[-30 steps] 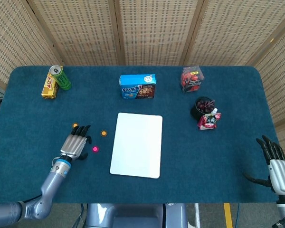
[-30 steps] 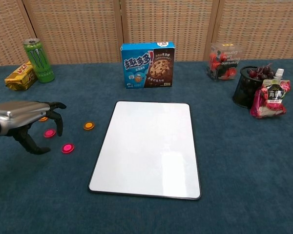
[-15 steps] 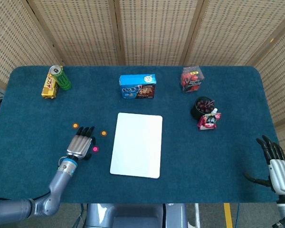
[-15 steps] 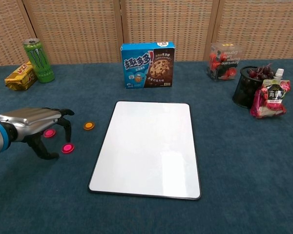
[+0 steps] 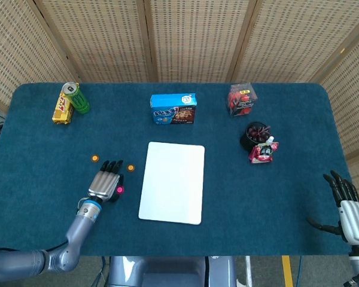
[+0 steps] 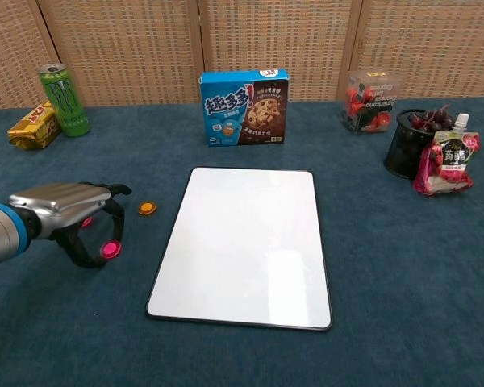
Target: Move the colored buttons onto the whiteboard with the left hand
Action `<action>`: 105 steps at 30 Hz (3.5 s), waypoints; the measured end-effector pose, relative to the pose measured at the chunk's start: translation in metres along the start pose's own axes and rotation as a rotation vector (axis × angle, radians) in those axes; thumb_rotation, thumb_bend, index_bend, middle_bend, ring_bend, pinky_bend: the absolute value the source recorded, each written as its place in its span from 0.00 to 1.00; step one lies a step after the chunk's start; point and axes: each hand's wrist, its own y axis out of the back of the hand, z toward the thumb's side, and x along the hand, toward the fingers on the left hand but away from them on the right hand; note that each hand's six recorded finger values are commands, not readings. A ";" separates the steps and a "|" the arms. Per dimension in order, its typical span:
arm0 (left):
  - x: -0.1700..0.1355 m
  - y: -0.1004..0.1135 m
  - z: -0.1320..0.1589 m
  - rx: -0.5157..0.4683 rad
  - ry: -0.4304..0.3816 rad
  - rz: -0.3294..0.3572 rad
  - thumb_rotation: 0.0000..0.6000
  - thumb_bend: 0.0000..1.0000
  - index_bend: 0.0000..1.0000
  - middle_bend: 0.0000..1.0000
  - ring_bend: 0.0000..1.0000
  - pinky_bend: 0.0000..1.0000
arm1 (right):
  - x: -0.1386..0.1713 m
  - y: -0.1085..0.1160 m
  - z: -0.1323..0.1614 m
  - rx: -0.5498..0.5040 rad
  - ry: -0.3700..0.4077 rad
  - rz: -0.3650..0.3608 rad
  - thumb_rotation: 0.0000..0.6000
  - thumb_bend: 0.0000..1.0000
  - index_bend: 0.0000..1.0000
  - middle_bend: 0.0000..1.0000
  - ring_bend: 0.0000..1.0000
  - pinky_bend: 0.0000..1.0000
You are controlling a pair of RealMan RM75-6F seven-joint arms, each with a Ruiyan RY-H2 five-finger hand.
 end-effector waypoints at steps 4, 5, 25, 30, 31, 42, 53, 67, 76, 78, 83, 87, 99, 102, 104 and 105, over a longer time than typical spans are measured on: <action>-0.002 0.003 0.001 -0.001 -0.004 0.009 1.00 0.32 0.60 0.00 0.00 0.00 | 0.000 0.000 0.000 -0.003 0.000 0.001 1.00 0.04 0.00 0.00 0.00 0.00; -0.002 0.005 0.002 -0.005 -0.006 0.011 1.00 0.32 0.60 0.00 0.00 0.00 | 0.000 0.000 0.000 -0.004 0.000 0.001 1.00 0.04 0.00 0.00 0.00 0.00; 0.001 0.030 0.093 0.004 -0.193 0.047 1.00 0.27 0.43 0.00 0.00 0.00 | 0.000 0.000 -0.001 -0.014 -0.006 0.007 1.00 0.04 0.00 0.00 0.00 0.00; 0.007 0.033 0.100 0.008 -0.177 0.047 1.00 0.25 0.16 0.00 0.00 0.00 | -0.001 0.000 -0.002 -0.019 -0.006 0.012 1.00 0.04 0.00 0.00 0.00 0.00; 0.009 0.035 0.098 0.005 -0.170 0.052 1.00 0.26 0.16 0.00 0.00 0.00 | -0.001 0.000 -0.002 -0.021 -0.006 0.012 1.00 0.04 0.00 0.00 0.00 0.00; 0.030 0.055 0.060 -0.001 -0.065 0.095 1.00 0.32 0.32 0.00 0.00 0.00 | -0.001 0.000 -0.002 -0.023 -0.011 0.018 1.00 0.04 0.00 0.00 0.00 0.00; 0.049 0.052 0.028 -0.015 0.012 0.083 1.00 0.33 0.35 0.00 0.00 0.00 | -0.002 -0.001 -0.002 -0.021 -0.014 0.020 1.00 0.04 0.00 0.00 0.00 0.00; 0.063 0.041 0.020 -0.017 0.045 0.065 1.00 0.33 0.36 0.00 0.00 0.00 | -0.002 -0.001 -0.003 -0.022 -0.016 0.022 1.00 0.04 0.00 0.00 0.00 0.00; 0.067 0.036 0.018 -0.013 0.057 0.055 1.00 0.33 0.43 0.00 0.00 0.00 | -0.002 -0.001 -0.003 -0.025 -0.016 0.023 1.00 0.04 0.00 0.00 0.00 0.00; 0.068 0.035 0.018 -0.010 0.060 0.054 1.00 0.33 0.47 0.00 0.00 0.00 | -0.002 -0.001 -0.003 -0.027 -0.016 0.024 1.00 0.04 0.00 0.00 0.00 0.00; 0.068 0.035 0.018 -0.004 0.064 0.058 1.00 0.34 0.55 0.00 0.00 0.00 | -0.002 -0.001 -0.003 -0.028 -0.016 0.024 1.00 0.04 0.00 0.00 0.00 0.00; 0.067 0.036 0.018 -0.007 0.067 0.062 1.00 0.34 0.55 0.00 0.00 0.00 | -0.002 -0.001 -0.003 -0.029 -0.016 0.024 1.00 0.04 0.00 0.00 0.00 0.00; 0.051 0.060 0.050 -0.065 -0.029 0.086 1.00 0.34 0.55 0.00 0.00 0.00 | -0.002 -0.001 -0.003 -0.032 -0.017 0.026 1.00 0.04 0.00 0.00 0.00 0.00; 0.051 0.062 0.064 -0.065 -0.050 0.081 1.00 0.33 0.55 0.00 0.00 0.00 | -0.002 -0.001 -0.003 -0.033 -0.017 0.026 1.00 0.04 0.00 0.00 0.00 0.00; 0.053 0.059 0.072 -0.072 -0.052 0.068 1.00 0.33 0.55 0.00 0.00 0.00 | -0.002 -0.001 -0.003 -0.035 -0.017 0.026 1.00 0.04 0.00 0.00 0.00 0.00; 0.054 0.057 0.077 -0.074 -0.052 0.059 1.00 0.32 0.54 0.00 0.00 0.00 | -0.002 0.000 -0.003 -0.035 -0.017 0.026 1.00 0.04 0.00 0.00 0.00 0.00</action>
